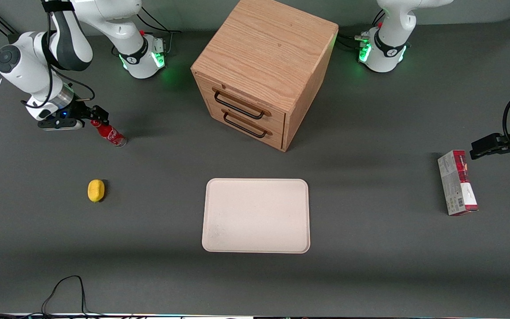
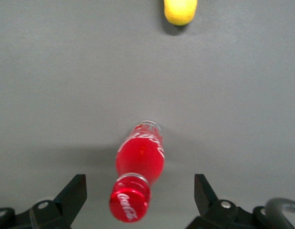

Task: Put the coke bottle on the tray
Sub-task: 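Lower the right gripper around the bottle cap and close it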

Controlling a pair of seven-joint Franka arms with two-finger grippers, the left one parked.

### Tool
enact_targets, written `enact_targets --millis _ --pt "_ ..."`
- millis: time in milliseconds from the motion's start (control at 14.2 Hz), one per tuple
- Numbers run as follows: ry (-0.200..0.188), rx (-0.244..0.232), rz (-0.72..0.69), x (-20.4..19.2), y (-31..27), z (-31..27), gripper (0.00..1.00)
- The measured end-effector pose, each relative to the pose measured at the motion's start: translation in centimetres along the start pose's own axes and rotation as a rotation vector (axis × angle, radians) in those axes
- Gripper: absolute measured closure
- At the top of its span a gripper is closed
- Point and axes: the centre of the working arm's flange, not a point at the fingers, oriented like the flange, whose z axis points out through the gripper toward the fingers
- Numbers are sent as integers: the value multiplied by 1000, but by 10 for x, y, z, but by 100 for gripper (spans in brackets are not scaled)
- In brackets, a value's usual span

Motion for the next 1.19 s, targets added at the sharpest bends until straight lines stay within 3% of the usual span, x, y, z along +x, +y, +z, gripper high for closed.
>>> enact_targets --millis 281,772,982,1193 --pt "-1 0 -10 1 -4 0 0" --pt "-4 -1 -10 0 -3 1 68" --pt "-7 -1 -10 0 -3 0 68" --pt "-54 0 -6 8 1 -17 68"
